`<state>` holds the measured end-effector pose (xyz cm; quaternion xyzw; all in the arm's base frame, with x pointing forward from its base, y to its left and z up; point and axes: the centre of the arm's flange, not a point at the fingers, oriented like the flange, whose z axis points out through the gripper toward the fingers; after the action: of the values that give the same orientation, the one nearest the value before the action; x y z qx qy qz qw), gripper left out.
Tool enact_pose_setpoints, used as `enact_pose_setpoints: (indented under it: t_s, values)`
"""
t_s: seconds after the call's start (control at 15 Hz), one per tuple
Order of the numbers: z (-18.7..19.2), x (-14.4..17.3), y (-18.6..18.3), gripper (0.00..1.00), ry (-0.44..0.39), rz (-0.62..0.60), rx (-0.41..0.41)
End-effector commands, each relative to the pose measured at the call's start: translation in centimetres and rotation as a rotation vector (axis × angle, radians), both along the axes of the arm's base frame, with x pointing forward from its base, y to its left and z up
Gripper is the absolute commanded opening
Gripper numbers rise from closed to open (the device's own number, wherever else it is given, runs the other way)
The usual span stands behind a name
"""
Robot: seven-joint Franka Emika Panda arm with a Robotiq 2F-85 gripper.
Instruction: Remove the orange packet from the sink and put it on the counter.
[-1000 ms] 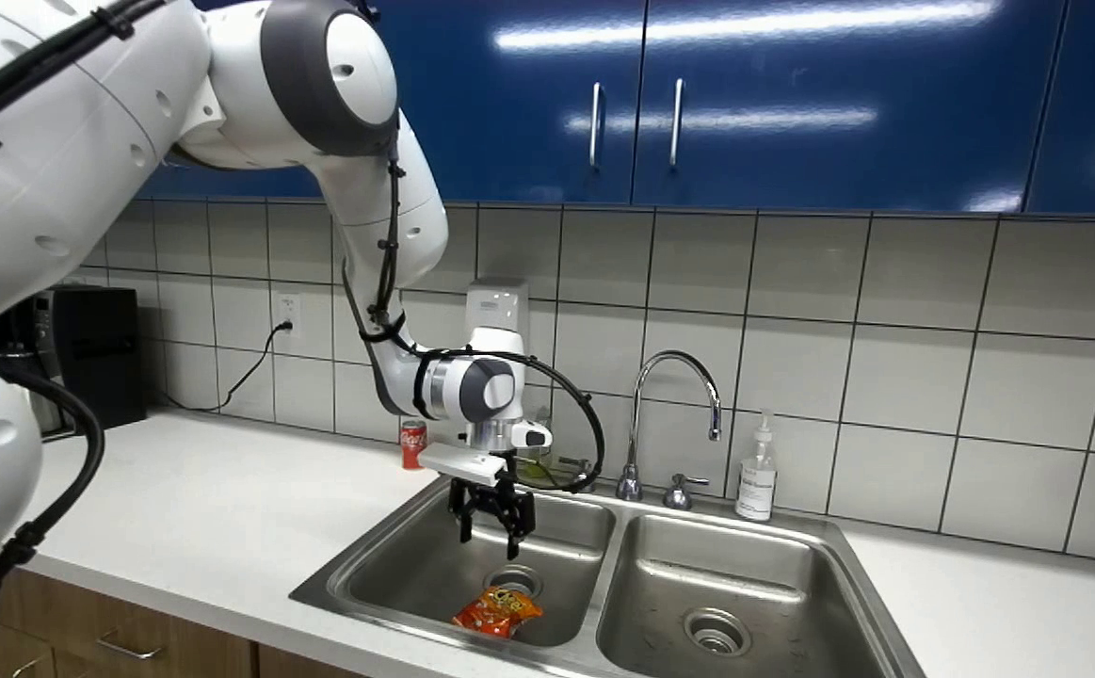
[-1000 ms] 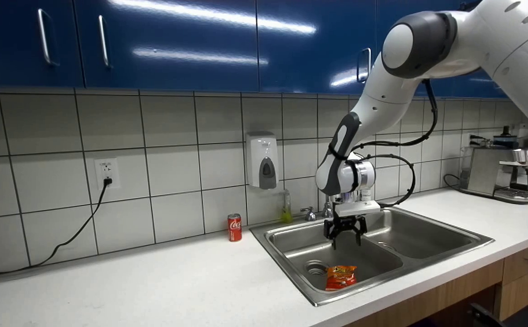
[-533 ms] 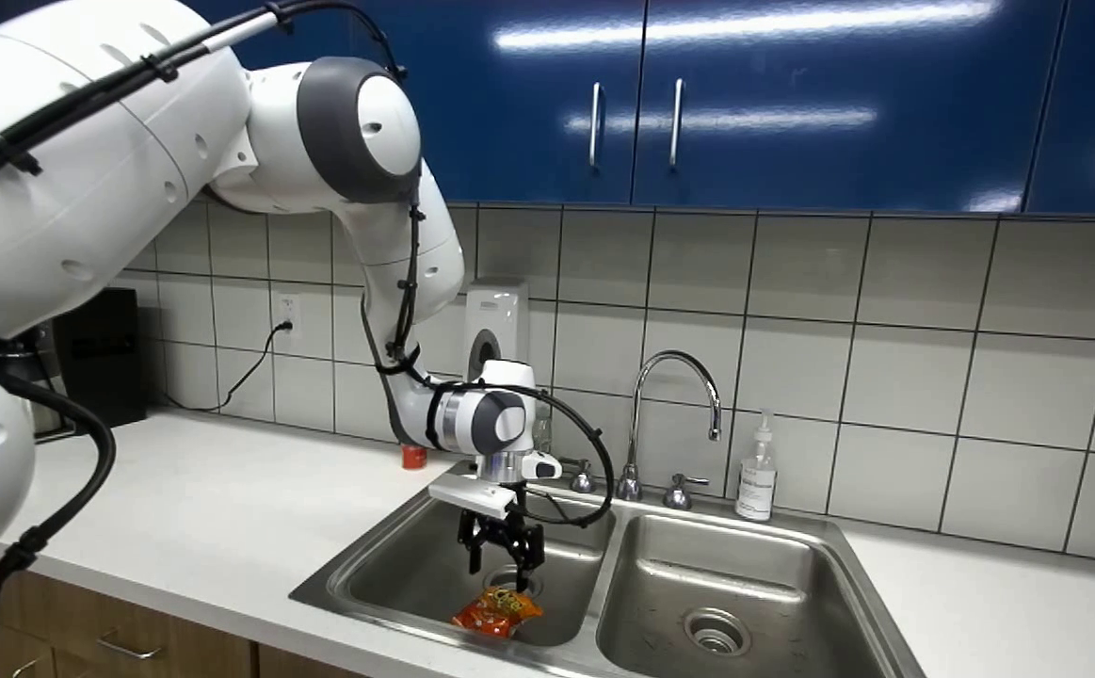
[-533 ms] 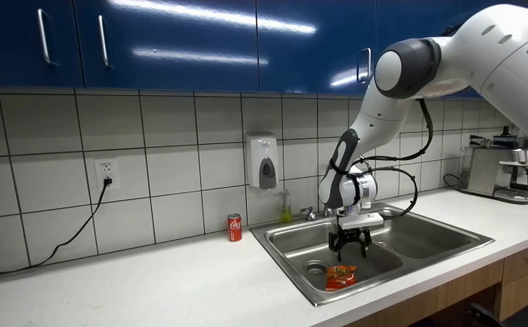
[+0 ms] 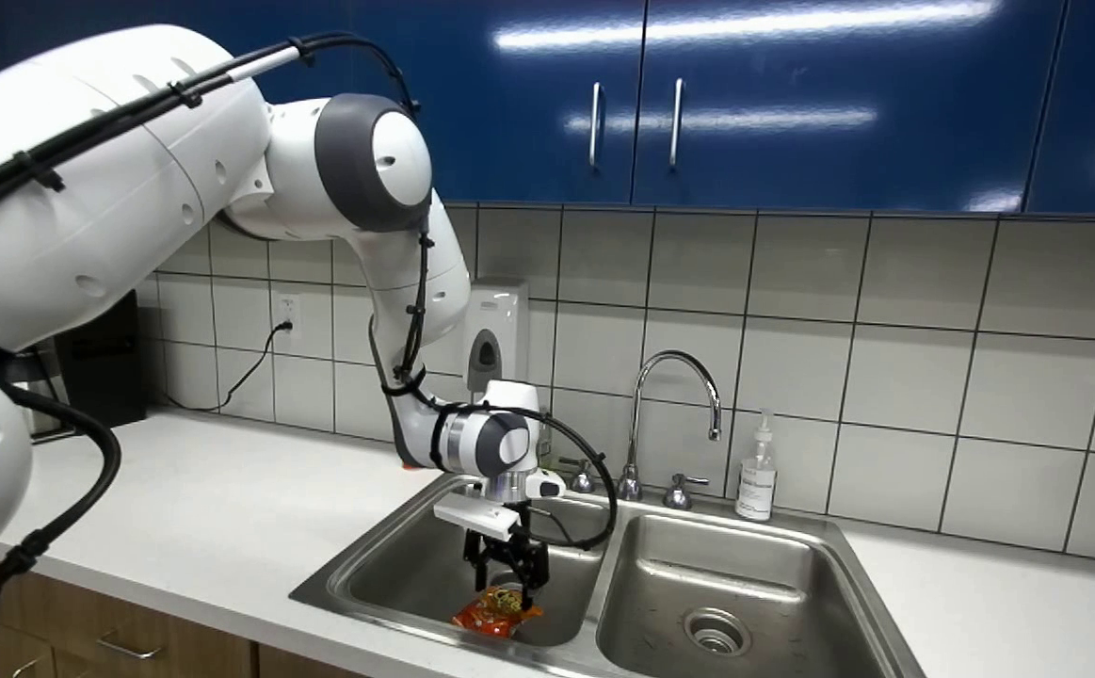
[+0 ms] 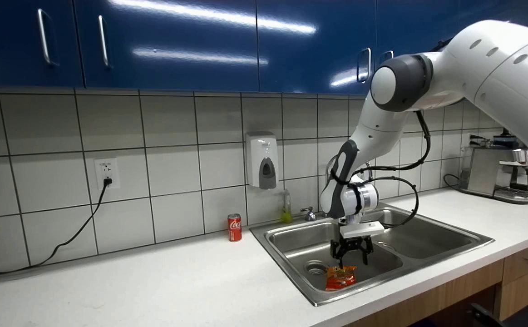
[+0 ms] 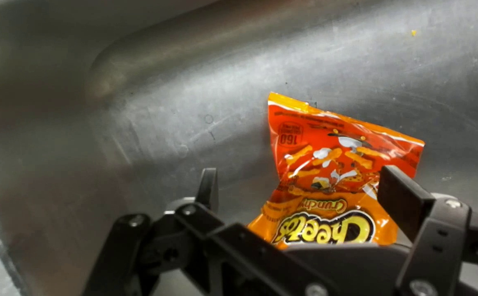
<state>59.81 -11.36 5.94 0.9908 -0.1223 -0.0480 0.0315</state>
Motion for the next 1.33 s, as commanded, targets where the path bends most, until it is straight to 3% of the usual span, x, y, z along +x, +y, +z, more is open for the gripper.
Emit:
enact_pose_setpoints:
  t_s: [0.0, 0.4, 0.87, 0.93, 1.07, 1.27]
  values:
    - [-1.8, 0.7, -0.3, 1.00, -0.025, -0.027, -0.008]
    - [-4.4, 0.9, 0.1, 1.00, -0.046, -0.036, -0.022]
    - [-4.2, 2.2, 1.2, 1.00, -0.072, -0.029, -0.023]
    - [-4.1, 2.4, 1.4, 0.75, -0.077, -0.025, -0.023]
    - [-3.9, 2.6, 1.6, 0.65, -0.083, -0.019, -0.025]
    - [-3.7, 2.7, 1.8, 0.40, -0.087, -0.017, -0.024]
